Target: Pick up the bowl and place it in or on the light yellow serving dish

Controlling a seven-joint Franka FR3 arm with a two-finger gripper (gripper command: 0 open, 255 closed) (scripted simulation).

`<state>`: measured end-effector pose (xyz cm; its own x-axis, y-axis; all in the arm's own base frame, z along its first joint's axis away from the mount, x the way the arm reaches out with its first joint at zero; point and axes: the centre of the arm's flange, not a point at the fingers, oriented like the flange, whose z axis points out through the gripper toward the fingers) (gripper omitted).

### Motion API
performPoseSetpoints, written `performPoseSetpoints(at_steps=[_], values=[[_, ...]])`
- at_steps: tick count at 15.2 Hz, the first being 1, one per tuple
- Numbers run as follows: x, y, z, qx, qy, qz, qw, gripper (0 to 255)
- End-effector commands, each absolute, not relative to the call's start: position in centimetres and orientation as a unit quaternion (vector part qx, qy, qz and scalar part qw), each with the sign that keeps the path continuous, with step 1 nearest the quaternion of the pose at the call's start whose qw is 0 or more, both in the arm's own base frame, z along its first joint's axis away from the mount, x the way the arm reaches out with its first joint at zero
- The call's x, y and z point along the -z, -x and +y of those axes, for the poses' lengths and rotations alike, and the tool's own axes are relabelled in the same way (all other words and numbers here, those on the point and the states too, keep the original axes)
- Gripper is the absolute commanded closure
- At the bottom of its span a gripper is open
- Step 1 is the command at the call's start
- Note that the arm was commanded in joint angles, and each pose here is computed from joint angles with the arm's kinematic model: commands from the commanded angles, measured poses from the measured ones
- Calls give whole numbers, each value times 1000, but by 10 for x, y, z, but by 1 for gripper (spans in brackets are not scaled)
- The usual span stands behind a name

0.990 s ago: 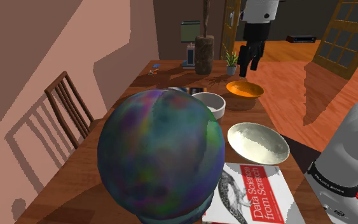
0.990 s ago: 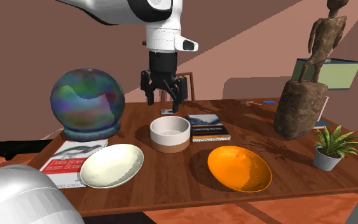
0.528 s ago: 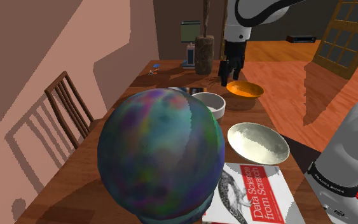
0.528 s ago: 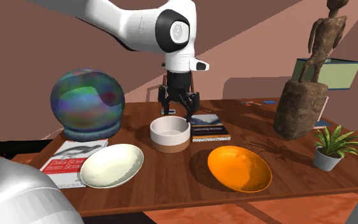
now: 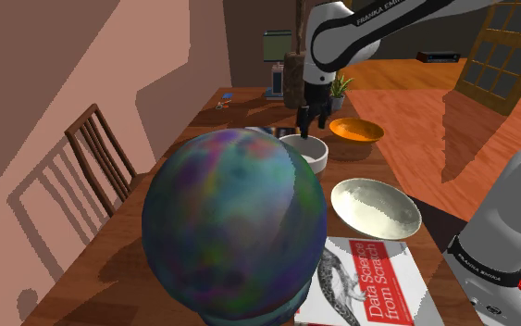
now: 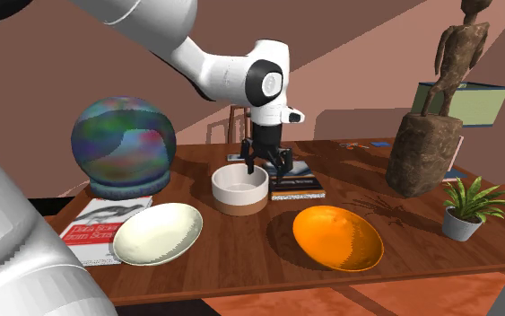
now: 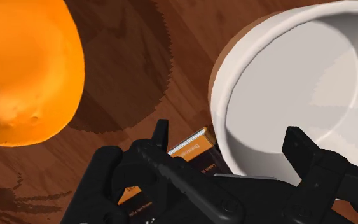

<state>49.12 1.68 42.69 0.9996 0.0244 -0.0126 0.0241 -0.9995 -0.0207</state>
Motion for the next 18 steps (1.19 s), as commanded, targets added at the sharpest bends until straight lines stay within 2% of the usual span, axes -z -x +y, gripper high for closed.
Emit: performPoseSetpoints(at_steps=[1,7,14,15,18], values=[[-415,-496,18,-5,1000,-12,10,0],[-385,-495,18,-5,1000,-12,10,0],[-385,-495,18,-5,1000,-12,10,0],[-385,-495,18,-5,1000,-12,10,255],[-385,-495,18,-5,1000,-12,10,255]])
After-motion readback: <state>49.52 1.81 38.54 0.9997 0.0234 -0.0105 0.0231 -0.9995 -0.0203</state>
